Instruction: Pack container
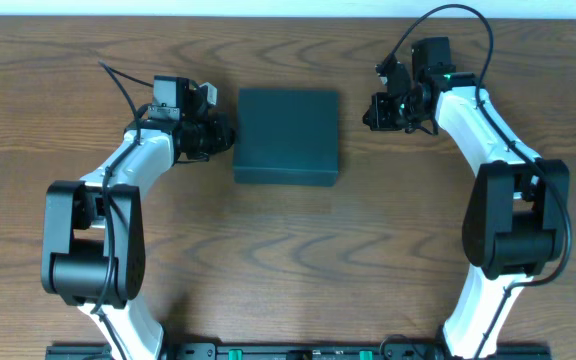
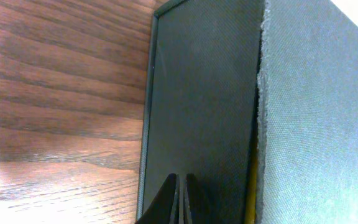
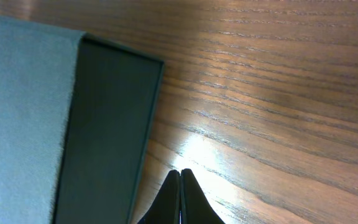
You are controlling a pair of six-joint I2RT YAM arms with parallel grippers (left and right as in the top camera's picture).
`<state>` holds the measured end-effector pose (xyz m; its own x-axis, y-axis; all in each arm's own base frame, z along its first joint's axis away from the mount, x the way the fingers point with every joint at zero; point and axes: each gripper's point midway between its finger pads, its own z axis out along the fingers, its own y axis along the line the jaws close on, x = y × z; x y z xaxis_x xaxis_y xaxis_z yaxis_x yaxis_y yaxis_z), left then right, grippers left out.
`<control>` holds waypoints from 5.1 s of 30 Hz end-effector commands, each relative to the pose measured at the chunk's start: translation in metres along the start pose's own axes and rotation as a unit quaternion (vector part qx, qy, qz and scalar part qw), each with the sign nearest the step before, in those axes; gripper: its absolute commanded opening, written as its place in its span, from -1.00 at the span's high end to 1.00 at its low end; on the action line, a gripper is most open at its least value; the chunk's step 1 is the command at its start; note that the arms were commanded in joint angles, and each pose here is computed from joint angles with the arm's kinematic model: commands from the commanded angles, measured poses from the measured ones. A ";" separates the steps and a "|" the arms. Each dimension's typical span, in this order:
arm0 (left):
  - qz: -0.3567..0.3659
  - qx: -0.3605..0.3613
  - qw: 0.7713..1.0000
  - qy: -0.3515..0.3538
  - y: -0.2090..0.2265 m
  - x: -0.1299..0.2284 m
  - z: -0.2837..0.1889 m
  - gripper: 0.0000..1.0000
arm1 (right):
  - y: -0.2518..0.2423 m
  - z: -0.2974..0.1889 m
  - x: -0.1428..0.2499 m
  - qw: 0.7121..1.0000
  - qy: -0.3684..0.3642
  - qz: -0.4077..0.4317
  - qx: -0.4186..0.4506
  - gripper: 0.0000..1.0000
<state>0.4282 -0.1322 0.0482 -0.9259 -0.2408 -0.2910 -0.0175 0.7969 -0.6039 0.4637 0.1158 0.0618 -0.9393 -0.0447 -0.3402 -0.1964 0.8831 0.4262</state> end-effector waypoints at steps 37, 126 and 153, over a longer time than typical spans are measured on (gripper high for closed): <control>0.124 -0.059 0.971 -0.197 -0.056 0.231 -0.309 -0.68 | 0.121 -0.249 0.258 0.963 -0.257 -0.063 -0.053 -0.99; 0.153 -0.229 0.871 -0.406 0.087 0.136 -0.212 -0.90 | 0.060 -0.237 0.234 0.924 -0.368 -0.065 0.085 -0.98; 0.153 -0.229 0.871 -0.406 0.087 0.136 -0.212 -0.91 | -0.003 -0.126 0.254 0.943 -0.310 -0.026 0.116 -0.98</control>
<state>0.2215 0.0205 0.1222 -0.3292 -0.1482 -0.9326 -0.1322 0.9851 -0.1098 0.1902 0.0434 0.0810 -0.5720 0.1290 -0.8100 -0.1069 0.9674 0.2295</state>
